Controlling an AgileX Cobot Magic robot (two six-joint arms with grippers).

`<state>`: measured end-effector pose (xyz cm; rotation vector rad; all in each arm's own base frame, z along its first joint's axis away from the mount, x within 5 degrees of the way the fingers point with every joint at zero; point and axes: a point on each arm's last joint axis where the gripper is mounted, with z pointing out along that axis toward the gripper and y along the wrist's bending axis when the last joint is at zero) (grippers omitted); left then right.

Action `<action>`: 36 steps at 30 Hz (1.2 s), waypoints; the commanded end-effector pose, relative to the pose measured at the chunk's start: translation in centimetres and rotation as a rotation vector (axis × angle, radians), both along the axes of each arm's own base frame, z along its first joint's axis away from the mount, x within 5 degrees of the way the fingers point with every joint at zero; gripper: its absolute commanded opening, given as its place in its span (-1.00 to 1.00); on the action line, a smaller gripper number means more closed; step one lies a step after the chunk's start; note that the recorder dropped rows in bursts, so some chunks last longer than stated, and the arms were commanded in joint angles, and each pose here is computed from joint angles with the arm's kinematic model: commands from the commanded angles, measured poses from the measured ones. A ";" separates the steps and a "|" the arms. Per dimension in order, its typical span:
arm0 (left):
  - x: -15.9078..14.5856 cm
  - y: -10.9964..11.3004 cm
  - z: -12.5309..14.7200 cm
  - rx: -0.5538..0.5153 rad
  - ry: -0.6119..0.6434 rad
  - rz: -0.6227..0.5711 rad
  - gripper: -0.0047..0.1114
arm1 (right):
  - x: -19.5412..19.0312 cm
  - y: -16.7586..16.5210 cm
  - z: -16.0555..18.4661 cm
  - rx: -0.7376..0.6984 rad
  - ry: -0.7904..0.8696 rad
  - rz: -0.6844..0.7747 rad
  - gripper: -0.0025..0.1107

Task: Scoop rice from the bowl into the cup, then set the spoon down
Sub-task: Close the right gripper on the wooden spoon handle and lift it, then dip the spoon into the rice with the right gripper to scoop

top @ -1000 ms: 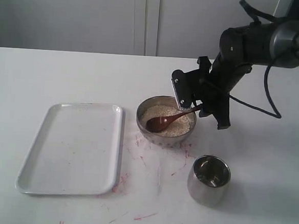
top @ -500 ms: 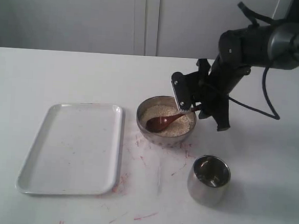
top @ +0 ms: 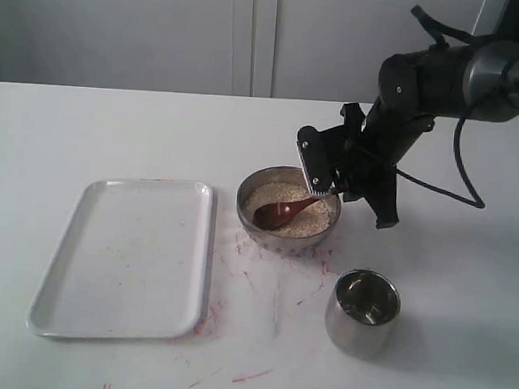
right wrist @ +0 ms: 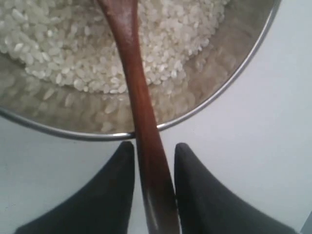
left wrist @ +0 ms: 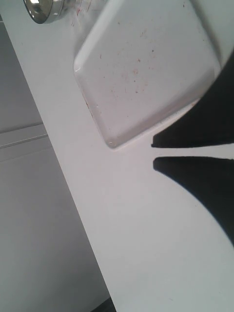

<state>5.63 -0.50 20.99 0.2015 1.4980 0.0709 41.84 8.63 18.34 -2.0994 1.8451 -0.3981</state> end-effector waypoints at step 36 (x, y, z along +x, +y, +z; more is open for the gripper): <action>0.0 0.0 0.1 -0.009 -0.005 -0.003 -0.67 | -3.0 -0.9 7.6 0.029 -0.070 -0.129 -0.90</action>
